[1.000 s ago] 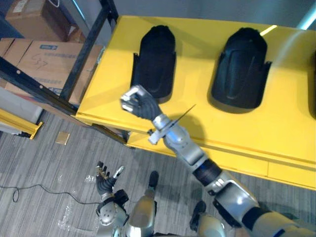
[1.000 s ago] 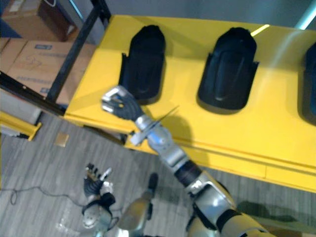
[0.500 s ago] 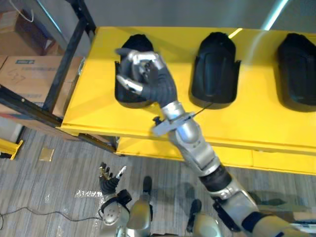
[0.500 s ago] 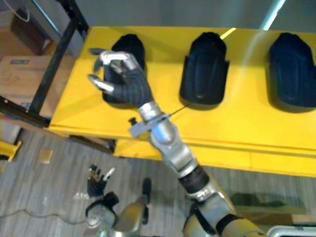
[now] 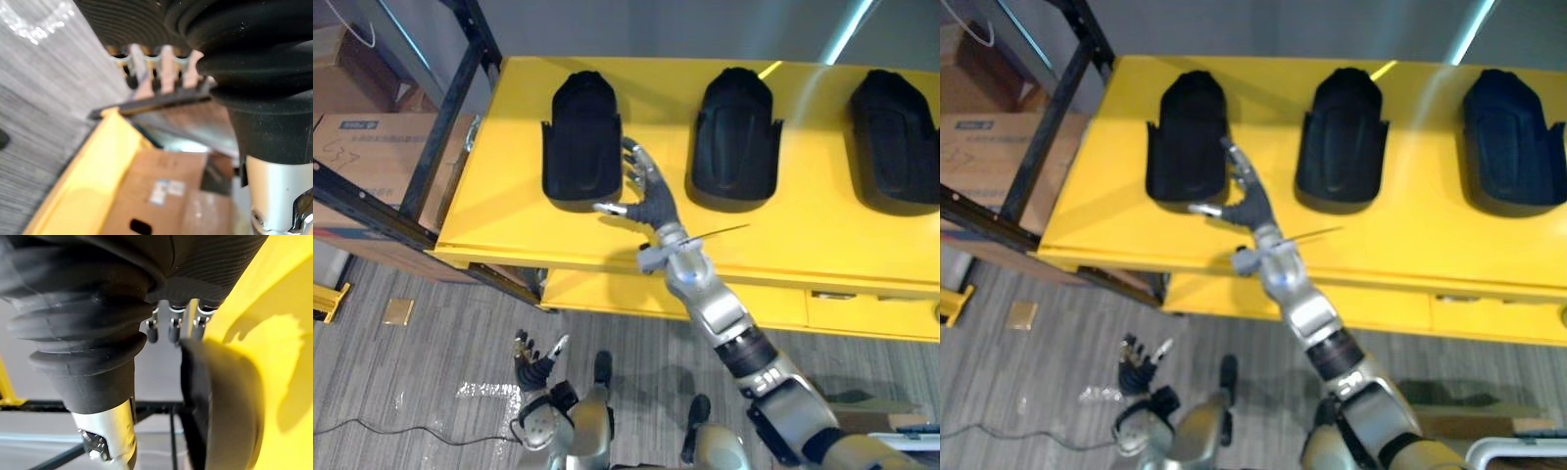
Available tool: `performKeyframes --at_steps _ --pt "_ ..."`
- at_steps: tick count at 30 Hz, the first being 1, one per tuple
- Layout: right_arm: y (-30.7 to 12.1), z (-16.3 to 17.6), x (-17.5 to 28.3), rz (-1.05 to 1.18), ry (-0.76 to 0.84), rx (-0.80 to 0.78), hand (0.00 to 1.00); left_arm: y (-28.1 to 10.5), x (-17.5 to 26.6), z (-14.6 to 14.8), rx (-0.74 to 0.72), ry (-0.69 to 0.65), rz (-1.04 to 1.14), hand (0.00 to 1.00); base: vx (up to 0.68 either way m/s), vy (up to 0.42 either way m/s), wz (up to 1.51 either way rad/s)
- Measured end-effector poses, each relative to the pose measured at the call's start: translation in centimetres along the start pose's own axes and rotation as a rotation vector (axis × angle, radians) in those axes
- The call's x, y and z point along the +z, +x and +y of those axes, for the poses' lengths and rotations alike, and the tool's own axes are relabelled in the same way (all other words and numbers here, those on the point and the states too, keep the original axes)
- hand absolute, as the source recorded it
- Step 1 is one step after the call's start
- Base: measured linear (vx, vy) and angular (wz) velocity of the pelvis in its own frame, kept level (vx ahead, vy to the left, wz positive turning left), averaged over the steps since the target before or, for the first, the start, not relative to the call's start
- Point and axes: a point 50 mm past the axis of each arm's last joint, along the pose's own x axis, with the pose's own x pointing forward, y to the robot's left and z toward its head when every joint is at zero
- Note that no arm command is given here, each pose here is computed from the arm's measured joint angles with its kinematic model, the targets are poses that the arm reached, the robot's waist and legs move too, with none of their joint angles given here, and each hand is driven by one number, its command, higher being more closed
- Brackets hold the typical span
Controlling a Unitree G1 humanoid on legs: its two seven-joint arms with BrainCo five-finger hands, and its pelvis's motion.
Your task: Walk over and take plastic housings, then place them on the shelf
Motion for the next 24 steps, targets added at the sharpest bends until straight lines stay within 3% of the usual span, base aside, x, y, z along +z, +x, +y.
performKeyframes --at_steps 12,24 --pt "0.1 -1.3 -0.8 0.026 -0.032 -0.019 0.0 0.0 0.0 -0.1 -0.038 0.006 -0.002 0.0 0.0 -0.002 0.0" --pt "-0.8 2.2 -1.7 0.074 0.047 0.296 0.0 0.1 0.0 0.0 -0.041 0.002 0.002 0.0 0.0 0.0 0.0"
